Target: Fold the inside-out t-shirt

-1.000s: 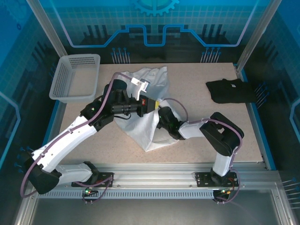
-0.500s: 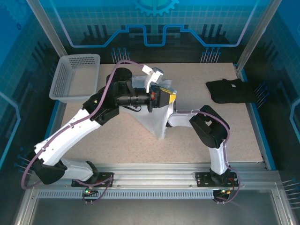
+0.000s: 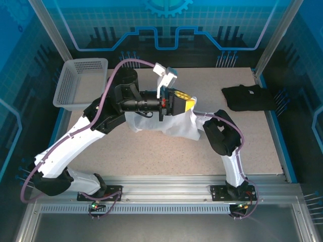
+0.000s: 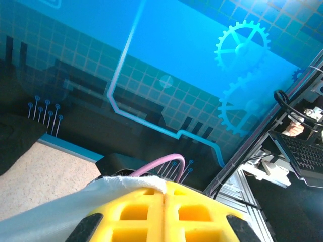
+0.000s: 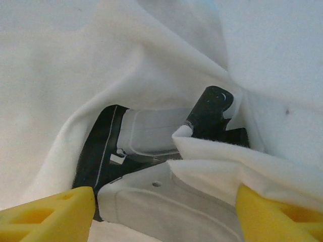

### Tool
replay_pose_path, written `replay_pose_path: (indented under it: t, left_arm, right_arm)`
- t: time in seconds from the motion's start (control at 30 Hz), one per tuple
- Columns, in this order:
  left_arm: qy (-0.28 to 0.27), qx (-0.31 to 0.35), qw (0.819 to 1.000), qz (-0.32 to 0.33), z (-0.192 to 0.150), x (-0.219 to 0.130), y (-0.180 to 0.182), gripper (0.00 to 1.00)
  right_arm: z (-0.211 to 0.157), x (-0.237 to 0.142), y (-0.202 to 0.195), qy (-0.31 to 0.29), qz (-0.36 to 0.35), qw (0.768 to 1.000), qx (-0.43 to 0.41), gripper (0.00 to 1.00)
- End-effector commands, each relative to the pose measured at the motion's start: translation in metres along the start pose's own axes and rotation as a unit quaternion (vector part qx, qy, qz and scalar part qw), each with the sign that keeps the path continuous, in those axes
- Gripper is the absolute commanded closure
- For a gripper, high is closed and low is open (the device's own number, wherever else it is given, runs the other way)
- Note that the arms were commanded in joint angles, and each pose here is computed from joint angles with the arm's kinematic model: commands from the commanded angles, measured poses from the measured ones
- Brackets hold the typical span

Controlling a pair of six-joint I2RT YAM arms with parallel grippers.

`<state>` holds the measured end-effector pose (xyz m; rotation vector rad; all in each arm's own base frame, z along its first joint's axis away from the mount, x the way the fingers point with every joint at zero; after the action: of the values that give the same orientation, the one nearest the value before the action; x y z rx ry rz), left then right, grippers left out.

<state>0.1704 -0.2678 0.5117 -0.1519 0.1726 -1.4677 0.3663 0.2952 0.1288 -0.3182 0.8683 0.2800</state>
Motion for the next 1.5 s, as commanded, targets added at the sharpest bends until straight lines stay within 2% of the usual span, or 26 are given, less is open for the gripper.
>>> replay_pose_path:
  t: [0.0,0.07,0.17,0.27,0.33,0.4,0.53,0.6,0.67,0.77,0.9,1.0,1.07,1.13,1.2,1.33,1.4,1.47]
  left_arm:
    - [-0.036,0.055,0.998,-0.011,0.026,-0.018,-0.021,1.0]
    - [-0.047,0.068,0.997,0.01,0.03,-0.024,-0.022,1.0]
    - [-0.062,0.08,0.994,0.041,0.035,-0.032,-0.022,1.0]
    - [-0.075,0.081,0.991,0.074,0.036,-0.038,-0.017,1.0]
    - [-0.078,0.077,0.988,0.112,0.033,-0.041,-0.008,1.0]
    - [-0.078,0.066,0.982,0.157,0.028,-0.045,0.005,1.0]
    - [-0.081,0.038,0.963,0.254,0.017,-0.063,0.038,1.0]
    - [-0.084,0.023,0.942,0.324,0.012,-0.08,0.059,1.0]
    - [-0.082,0.014,0.913,0.399,0.007,-0.102,0.078,1.0]
    - [-0.085,0.001,0.854,0.513,-0.001,-0.143,0.105,1.0]
    - [-0.097,-0.032,0.778,0.619,-0.014,-0.2,0.135,1.0]
    - [-0.086,-0.055,0.738,0.667,-0.028,-0.225,0.155,1.0]
    - [-0.069,-0.065,0.724,0.683,-0.039,-0.23,0.167,1.0]
    - [-0.061,-0.078,0.735,0.67,-0.048,-0.224,0.179,1.0]
    - [-0.057,-0.095,0.763,0.637,-0.058,-0.21,0.191,1.0]
    - [-0.026,-0.101,0.8,0.591,-0.073,-0.175,0.206,1.0]
    - [-0.016,-0.121,0.806,0.579,-0.086,-0.17,0.215,1.0]
    - [-0.005,-0.132,0.8,0.586,-0.1,-0.17,0.222,1.0]
  right_arm:
    - [-0.018,0.011,-0.021,0.077,-0.022,0.997,0.02,0.17]
    - [-0.025,0.016,-0.027,0.106,-0.013,0.994,0.027,0.13]
    - [-0.036,0.027,-0.033,0.153,0.004,0.988,0.035,0.12]
    - [-0.043,0.038,-0.035,0.196,0.024,0.98,0.035,0.16]
    - [-0.047,0.045,-0.034,0.218,0.033,0.975,0.028,0.28]
    - [-0.046,0.045,-0.034,0.22,0.039,0.974,0.021,0.47]
    - [-0.032,0.027,-0.036,0.192,0.06,0.98,-0.002,0.8]
    - [-0.019,0.006,-0.039,0.158,0.075,0.984,-0.008,1.0]
    - [-0.01,-0.018,-0.043,0.121,0.09,0.989,-0.009,1.0]
    - [-0.008,-0.051,-0.047,0.075,0.121,0.99,-0.011,1.0]
    - [-0.019,-0.08,-0.052,0.056,0.152,0.987,-0.015,1.0]
    - [-0.028,-0.096,-0.054,0.044,0.167,0.985,-0.021,1.0]
    - [-0.029,-0.106,-0.054,0.032,0.183,0.982,-0.025,1.0]
    - [-0.026,-0.114,-0.05,0.018,0.2,0.979,-0.029,1.0]
    - [-0.018,-0.12,-0.041,0.003,0.22,0.975,-0.036,1.0]
    - [0.008,-0.137,-0.029,-0.048,0.234,0.97,-0.044,1.0]
    - [0.026,-0.153,-0.033,-0.089,0.24,0.966,-0.037,1.0]
    - [0.042,-0.176,-0.04,-0.136,0.254,0.957,-0.028,1.0]
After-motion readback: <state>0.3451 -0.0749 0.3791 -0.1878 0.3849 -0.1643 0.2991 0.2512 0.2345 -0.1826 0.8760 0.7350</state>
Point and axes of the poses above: each hand's point on the last joint's axis, 136 mm out from that joint toward the fingers, its own x axis out along the fingers, its own y axis along the line the jaws close on, z = x × y, the point moved 9 cm from there along -x, back along the fingers, and after that the axes turned 12 degrees about x, right-handed, at the moved point
